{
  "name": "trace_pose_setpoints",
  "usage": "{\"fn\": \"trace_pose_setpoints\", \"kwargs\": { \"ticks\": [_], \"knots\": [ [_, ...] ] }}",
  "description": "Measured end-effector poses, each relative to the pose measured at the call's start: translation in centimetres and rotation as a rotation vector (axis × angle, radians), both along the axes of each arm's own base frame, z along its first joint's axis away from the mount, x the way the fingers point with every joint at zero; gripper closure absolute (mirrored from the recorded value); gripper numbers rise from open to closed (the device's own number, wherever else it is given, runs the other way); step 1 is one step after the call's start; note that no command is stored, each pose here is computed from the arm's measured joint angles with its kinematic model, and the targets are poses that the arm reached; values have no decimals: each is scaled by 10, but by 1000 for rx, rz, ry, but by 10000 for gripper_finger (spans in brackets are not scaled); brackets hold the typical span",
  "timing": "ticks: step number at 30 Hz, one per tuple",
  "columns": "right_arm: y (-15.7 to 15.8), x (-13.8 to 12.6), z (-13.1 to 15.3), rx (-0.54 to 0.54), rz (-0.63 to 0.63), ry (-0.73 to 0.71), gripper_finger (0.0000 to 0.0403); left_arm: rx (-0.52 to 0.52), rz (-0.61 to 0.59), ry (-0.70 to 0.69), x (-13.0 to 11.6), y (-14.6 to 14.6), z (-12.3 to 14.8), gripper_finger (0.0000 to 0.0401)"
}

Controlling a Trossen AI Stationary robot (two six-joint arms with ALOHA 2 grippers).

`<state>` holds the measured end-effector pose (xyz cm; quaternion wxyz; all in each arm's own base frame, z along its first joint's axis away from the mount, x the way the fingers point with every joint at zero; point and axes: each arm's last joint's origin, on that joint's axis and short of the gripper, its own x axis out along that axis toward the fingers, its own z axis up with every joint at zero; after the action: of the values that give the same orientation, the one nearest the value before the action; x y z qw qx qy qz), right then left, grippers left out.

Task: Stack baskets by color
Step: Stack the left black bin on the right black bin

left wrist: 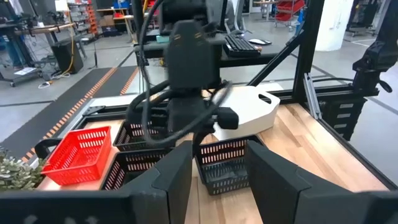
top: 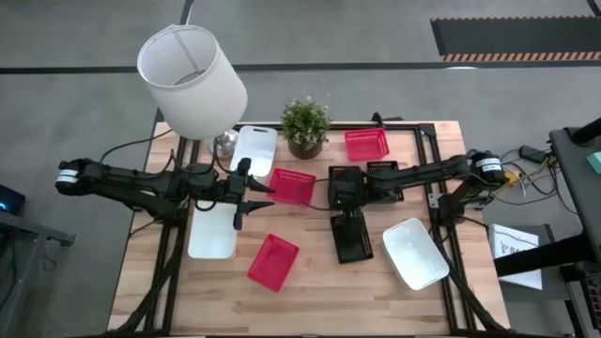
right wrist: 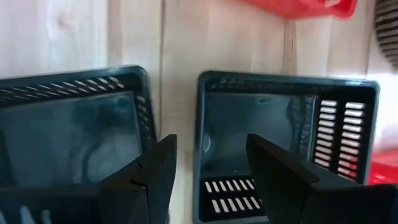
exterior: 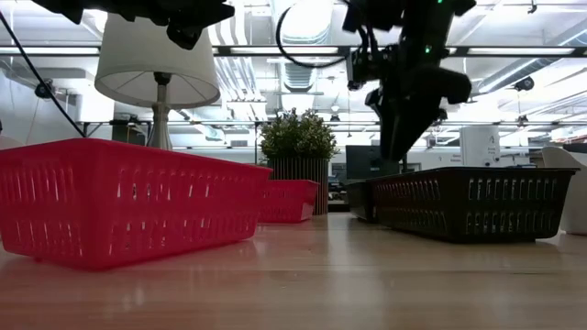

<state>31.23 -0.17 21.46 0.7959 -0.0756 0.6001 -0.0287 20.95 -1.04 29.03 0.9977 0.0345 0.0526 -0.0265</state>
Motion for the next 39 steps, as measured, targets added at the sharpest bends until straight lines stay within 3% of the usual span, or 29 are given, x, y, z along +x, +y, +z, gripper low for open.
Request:
{"fn": "trace_pose_setpoints", "kwargs": {
  "ticks": [8,25,39],
  "knots": [
    [-11,-4,-12,100,-43,-27,228,-1,0,0,0,0,0,269],
    [-16,-6,-32,98,-84,-81,244,26,-2,-3,0,0,0,269],
    [-18,-4,-39,96,-87,-127,295,24,-1,-14,0,0,1,269]
  ]
}}
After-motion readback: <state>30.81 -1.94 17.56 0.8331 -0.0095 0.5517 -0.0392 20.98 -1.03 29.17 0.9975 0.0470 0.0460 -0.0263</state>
